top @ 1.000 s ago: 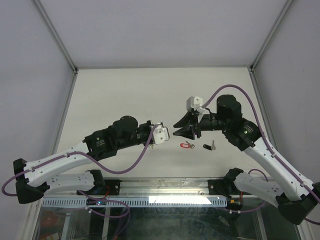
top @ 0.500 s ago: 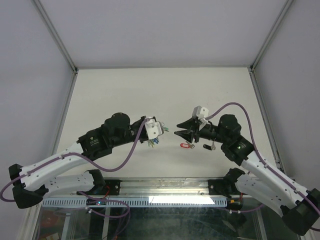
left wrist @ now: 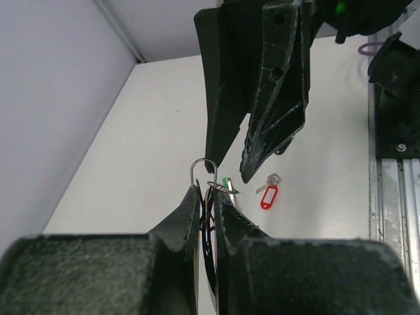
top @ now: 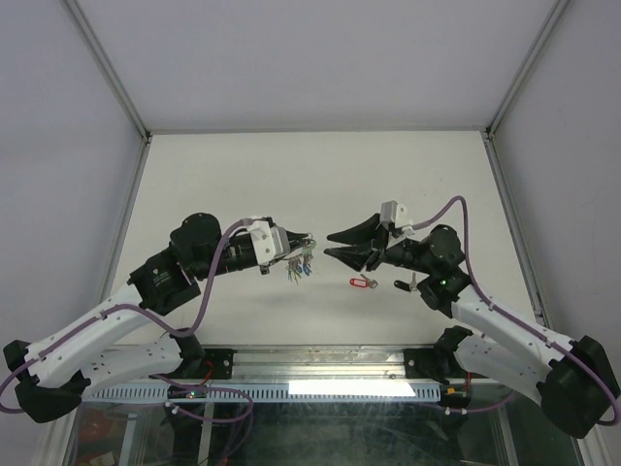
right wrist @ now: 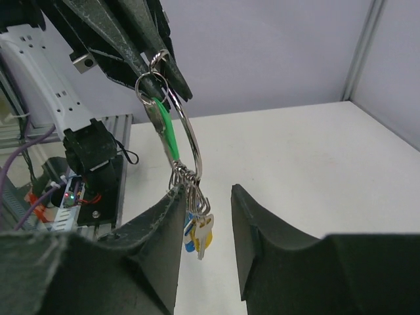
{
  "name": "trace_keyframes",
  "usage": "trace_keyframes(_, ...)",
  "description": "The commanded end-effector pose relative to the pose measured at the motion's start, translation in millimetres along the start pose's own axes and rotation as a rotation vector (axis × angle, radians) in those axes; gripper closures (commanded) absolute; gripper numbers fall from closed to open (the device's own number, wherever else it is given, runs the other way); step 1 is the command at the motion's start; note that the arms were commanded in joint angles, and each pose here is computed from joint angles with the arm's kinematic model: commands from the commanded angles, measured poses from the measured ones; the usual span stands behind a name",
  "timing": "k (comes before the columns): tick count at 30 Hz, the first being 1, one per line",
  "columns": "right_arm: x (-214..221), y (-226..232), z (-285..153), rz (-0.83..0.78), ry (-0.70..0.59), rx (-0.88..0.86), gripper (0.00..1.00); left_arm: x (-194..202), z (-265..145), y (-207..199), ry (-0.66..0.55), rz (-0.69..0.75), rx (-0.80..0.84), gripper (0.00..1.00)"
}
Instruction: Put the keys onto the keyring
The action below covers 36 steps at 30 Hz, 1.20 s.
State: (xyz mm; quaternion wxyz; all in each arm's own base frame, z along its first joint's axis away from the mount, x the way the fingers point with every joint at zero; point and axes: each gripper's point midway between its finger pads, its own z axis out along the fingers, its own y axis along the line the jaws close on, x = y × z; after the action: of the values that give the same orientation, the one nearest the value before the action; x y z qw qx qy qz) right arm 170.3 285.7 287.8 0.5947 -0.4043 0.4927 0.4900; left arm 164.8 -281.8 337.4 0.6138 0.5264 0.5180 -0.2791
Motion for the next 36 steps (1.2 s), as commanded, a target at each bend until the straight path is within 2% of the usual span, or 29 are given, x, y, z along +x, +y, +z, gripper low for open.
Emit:
trace_keyframes(1,-31.8,16.0,11.4,-0.014,-0.132,-0.088,0.64,-62.5,-12.0,6.0,-0.211,0.026,0.015,1.0)
trace_keyframes(17,-22.4,23.5,25.5,-0.006,-0.12,-0.138,0.68,-68.9,-13.3,2.7,-0.246,0.024,0.064,1.0)
trace_keyframes(36,-35.9,31.4,36.3,0.003,-0.186,-0.187,0.76,-63.2,-11.4,-0.8,-0.241,0.023,0.102,1.0)
